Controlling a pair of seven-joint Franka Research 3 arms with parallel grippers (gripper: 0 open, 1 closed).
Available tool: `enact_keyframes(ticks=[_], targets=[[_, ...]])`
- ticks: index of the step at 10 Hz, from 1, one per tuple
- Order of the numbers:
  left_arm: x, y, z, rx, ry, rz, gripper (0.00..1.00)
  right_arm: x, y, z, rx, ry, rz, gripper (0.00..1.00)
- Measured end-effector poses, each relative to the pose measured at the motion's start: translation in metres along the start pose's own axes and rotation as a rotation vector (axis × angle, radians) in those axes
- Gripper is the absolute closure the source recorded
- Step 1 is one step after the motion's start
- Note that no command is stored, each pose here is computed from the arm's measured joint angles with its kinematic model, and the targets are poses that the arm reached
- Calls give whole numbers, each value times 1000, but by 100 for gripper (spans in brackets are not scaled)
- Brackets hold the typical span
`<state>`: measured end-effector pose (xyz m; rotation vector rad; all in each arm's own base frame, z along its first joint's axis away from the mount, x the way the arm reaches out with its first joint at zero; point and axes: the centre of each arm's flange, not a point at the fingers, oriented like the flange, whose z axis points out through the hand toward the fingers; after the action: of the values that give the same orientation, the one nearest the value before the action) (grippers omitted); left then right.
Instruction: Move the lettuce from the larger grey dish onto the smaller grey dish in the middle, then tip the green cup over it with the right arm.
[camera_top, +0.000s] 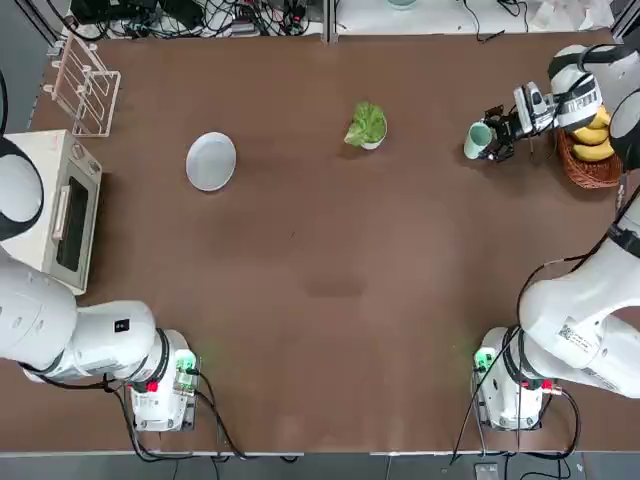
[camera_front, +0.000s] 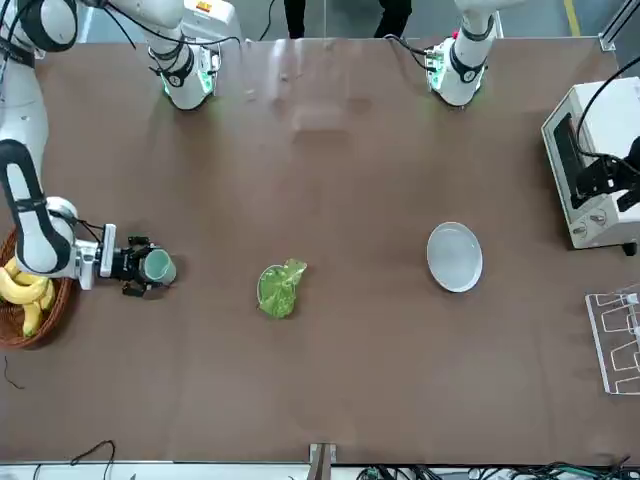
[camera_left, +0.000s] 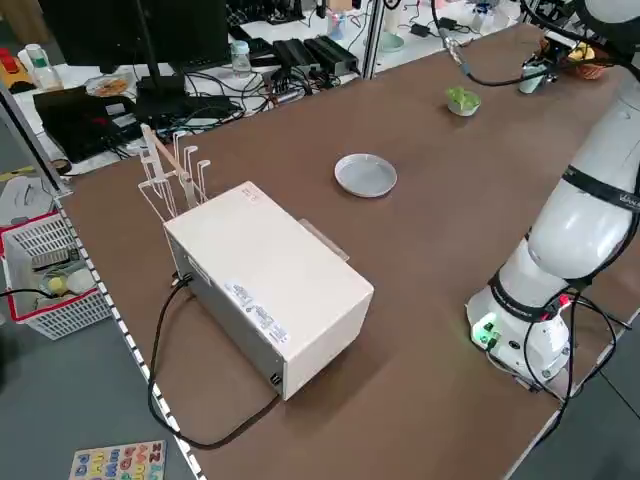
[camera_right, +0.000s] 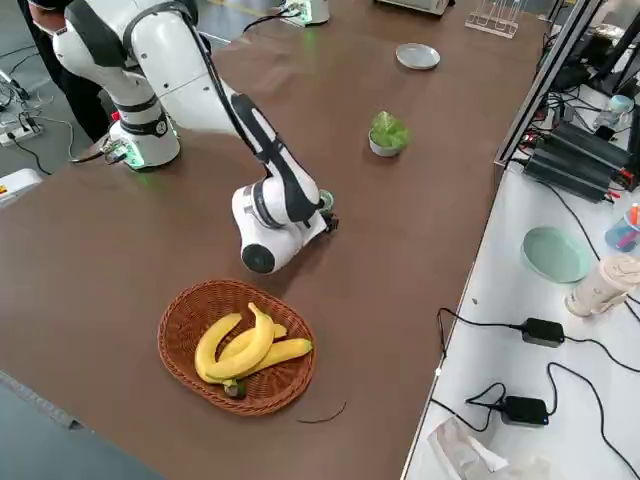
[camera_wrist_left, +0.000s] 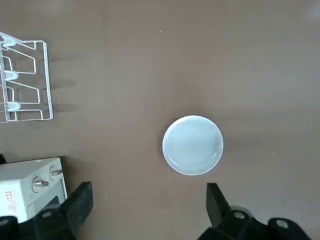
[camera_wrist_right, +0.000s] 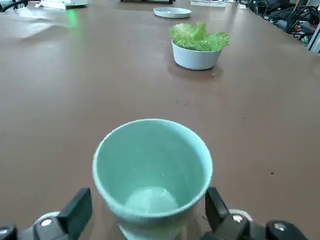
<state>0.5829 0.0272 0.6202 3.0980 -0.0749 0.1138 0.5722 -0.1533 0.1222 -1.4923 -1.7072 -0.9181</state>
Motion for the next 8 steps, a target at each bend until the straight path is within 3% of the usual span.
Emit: enact_keyframes(ticks=[6,8], targets=[[4,-8,-6,3,25,-13,0,-4,4,-30,-46,-11,9,0],[4,-13,-14,41,36,-12,0,6,20,-53,-69,-16,12,0]])
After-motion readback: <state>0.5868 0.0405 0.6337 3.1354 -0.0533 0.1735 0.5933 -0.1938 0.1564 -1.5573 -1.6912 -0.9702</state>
